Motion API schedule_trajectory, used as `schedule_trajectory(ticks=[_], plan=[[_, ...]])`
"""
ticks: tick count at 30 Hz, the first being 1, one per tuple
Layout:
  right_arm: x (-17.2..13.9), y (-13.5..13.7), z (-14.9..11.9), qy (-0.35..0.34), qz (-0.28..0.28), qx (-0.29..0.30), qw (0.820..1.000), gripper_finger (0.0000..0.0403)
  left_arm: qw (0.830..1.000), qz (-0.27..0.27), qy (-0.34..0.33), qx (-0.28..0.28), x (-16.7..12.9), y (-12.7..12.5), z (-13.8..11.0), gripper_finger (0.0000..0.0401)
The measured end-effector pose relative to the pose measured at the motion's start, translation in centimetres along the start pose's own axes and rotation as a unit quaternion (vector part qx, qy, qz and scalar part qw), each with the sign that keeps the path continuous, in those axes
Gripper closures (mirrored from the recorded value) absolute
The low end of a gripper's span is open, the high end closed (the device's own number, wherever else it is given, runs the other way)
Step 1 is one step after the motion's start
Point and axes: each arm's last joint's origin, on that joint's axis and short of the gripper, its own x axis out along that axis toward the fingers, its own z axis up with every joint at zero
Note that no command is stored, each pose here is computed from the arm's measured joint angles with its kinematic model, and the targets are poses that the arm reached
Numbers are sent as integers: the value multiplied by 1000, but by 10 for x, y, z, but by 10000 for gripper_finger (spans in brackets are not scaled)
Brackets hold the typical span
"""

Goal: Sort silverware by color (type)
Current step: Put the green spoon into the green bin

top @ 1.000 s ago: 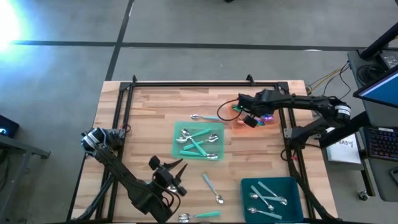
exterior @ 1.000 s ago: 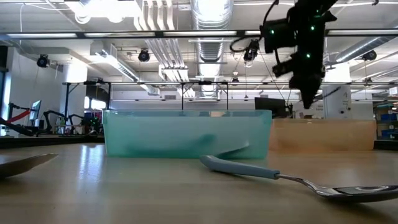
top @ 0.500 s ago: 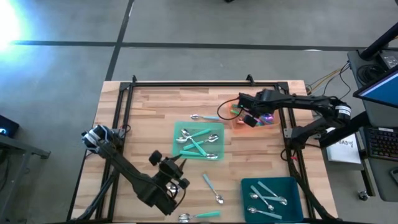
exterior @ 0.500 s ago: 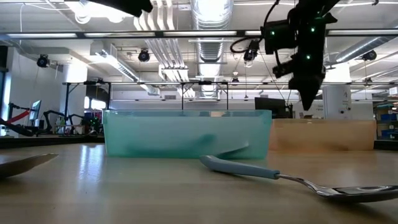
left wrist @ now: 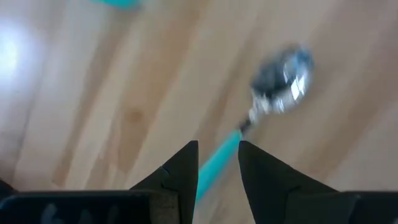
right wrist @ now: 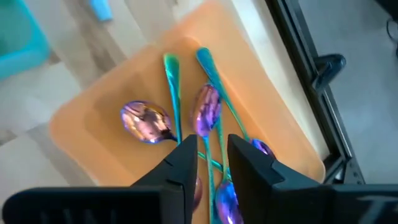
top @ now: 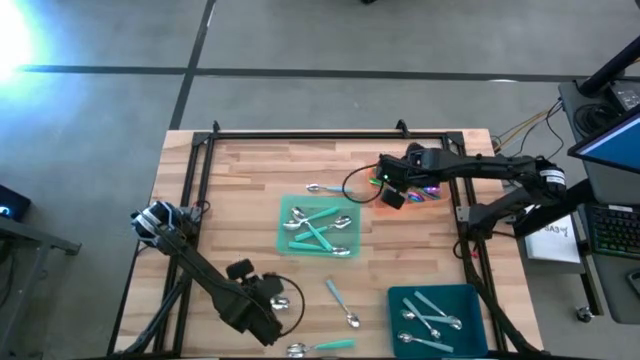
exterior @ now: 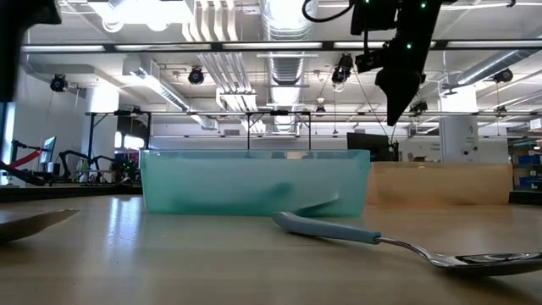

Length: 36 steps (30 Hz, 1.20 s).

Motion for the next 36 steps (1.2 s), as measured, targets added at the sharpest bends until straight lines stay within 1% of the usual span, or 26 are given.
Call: schedule_trajectory(ticks=[2,3,6,8,11,13,17,21,23,28,32,36], plan=[[0,4,-1,-6,4,-5,1000,319,999,-3,19,42,3,0,-2,301],[0,6,-2,-5,4,-10,1000,317,998,1,21,54,5,1,-3,301],[1,12,-4,-4,14,-19,1000,311,997,4,25,72,15,4,1,301],[1,16,-6,0,28,-20,999,310,996,-13,43,80,23,3,1,301],[0,20,-7,2,45,-17,999,310,989,-61,77,110,33,-2,-2,301],[0,22,-7,2,48,-21,999,310,985,-86,81,129,39,-5,-4,301],[-1,23,-7,-2,50,-22,998,310,982,-81,79,151,47,-2,-6,301],[-1,24,-5,-10,52,-19,998,310,983,-62,81,154,58,4,-7,301],[-1,24,-5,-14,53,-17,998,310,981,-68,94,156,65,5,-9,301],[-1,24,-3,-19,54,-16,998,310,980,-69,94,162,82,10,-14,301],[-1,24,-3,-20,55,-15,998,310,979,-82,96,159,93,13,-16,301],[-1,24,-3,-21,55,-15,998,310,978,-94,99,159,96,13,-16,308]])
